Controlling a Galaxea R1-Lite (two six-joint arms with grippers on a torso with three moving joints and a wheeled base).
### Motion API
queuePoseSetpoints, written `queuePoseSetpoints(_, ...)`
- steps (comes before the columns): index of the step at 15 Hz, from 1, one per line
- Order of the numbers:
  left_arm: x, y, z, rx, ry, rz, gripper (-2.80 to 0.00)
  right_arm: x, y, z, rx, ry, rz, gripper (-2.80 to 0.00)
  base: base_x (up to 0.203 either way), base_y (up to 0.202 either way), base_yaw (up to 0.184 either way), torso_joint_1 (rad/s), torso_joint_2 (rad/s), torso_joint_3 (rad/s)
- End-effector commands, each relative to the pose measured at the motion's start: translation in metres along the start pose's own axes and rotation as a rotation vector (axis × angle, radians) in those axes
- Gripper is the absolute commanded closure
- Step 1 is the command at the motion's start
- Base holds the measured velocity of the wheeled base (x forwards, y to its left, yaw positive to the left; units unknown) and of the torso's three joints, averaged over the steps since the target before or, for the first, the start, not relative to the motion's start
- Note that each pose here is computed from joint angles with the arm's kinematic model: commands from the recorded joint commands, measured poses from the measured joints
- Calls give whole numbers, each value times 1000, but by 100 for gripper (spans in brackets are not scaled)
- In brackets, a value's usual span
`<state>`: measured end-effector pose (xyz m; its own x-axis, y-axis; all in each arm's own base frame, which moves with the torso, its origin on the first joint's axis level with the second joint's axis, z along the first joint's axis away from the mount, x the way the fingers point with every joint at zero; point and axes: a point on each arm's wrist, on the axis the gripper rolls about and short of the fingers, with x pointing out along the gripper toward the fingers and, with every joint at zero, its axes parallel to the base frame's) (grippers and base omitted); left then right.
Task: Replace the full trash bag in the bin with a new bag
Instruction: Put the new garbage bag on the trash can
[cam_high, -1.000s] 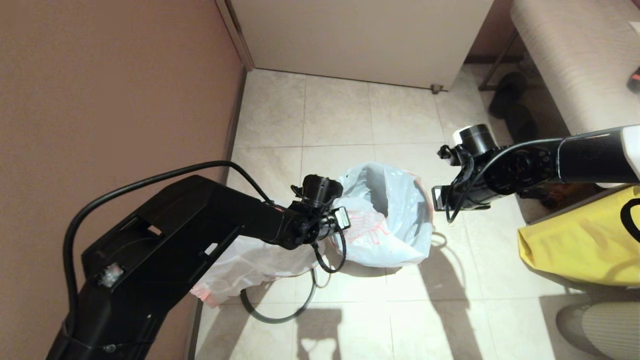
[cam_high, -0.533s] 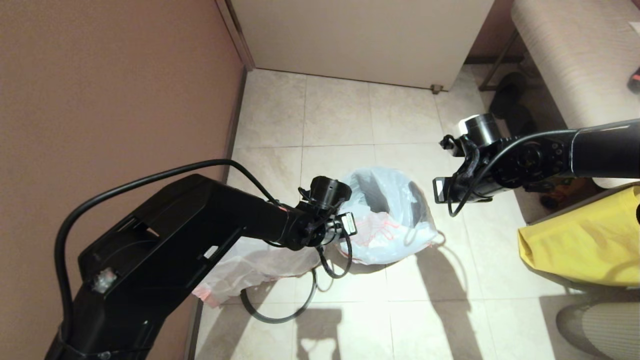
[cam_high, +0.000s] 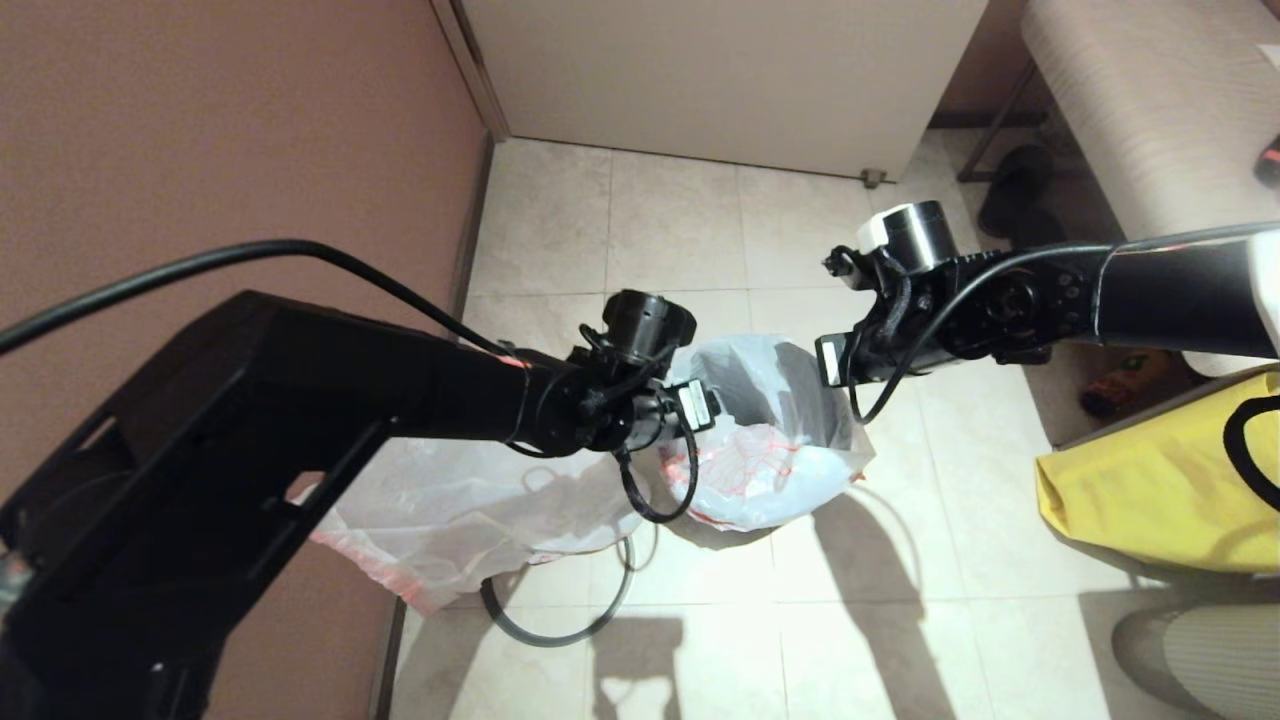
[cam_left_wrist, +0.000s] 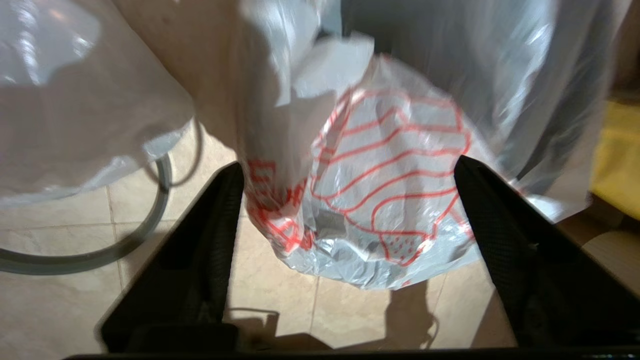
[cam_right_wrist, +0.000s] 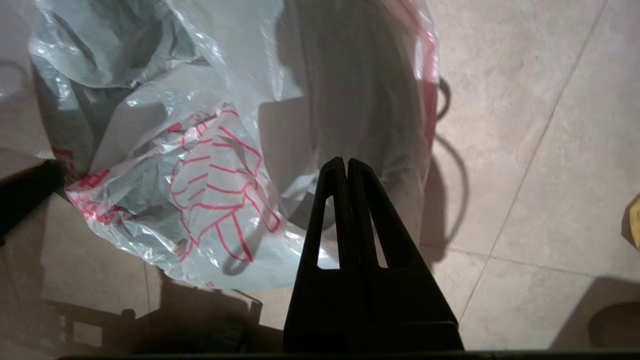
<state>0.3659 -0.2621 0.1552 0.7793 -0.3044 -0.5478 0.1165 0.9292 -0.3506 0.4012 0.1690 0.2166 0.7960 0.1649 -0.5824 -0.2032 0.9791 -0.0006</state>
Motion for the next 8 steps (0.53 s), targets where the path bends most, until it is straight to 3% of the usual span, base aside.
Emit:
queuePoseSetpoints(1,-49,2,41,-42,-107,-36,0,15,19,-2,-36,4,27,0,0,0,0,0,0,0)
queuePoseSetpoints(4,-82,15,71,-72,-181,-31,0,31,54,-17,-159,35,78,0,0,0,0,0,0,0)
queuePoseSetpoints(8,-105,22,87,-68,-231,6,0,82,72,-51,-320,82,73,0,0,0,0,0,0,0)
